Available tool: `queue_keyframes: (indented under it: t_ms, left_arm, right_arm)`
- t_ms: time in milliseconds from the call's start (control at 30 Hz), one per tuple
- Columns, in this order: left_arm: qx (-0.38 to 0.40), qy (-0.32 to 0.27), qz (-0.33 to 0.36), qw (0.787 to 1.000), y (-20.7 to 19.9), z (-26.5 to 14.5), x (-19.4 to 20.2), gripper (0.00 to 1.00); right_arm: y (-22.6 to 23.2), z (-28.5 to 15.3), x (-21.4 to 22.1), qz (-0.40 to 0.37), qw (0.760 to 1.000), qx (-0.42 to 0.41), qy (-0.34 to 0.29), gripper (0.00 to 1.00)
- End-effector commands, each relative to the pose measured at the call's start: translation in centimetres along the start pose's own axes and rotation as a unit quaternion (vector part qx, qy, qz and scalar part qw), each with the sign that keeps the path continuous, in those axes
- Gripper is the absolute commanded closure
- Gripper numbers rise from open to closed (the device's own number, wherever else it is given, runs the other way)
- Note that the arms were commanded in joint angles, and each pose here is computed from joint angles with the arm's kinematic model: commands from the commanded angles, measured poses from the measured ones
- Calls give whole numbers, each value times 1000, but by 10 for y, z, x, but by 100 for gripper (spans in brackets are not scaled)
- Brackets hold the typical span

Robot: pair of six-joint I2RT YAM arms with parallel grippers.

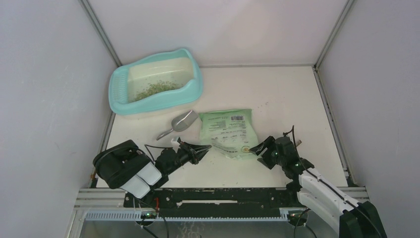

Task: Fill the litter box with clean litter
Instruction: Close the cat litter bag at the center of the board.

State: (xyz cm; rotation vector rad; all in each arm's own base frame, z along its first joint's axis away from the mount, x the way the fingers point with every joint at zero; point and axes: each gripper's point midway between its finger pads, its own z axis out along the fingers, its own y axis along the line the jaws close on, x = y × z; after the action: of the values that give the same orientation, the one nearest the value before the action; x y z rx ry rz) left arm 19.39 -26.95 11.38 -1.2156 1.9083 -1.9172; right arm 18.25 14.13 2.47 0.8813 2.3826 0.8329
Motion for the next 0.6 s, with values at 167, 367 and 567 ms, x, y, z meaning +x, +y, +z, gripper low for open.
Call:
queue_keyframes:
  t_ms: [167,367,567]
  left_arm:
    - [-1,-8,10,1000,13,-34,-6,96]
    - [-29,-24,20,999,33,-46,-14,96]
    - [-54,-26,31,998,47,-48,-16,96]
  right_arm:
    - [-6,6,-11,17,999,26,-15,43]
    - [-3,2,-17,30,999,15,-26,65]
    - [6,2,-25,44,999,-6,-31,68]
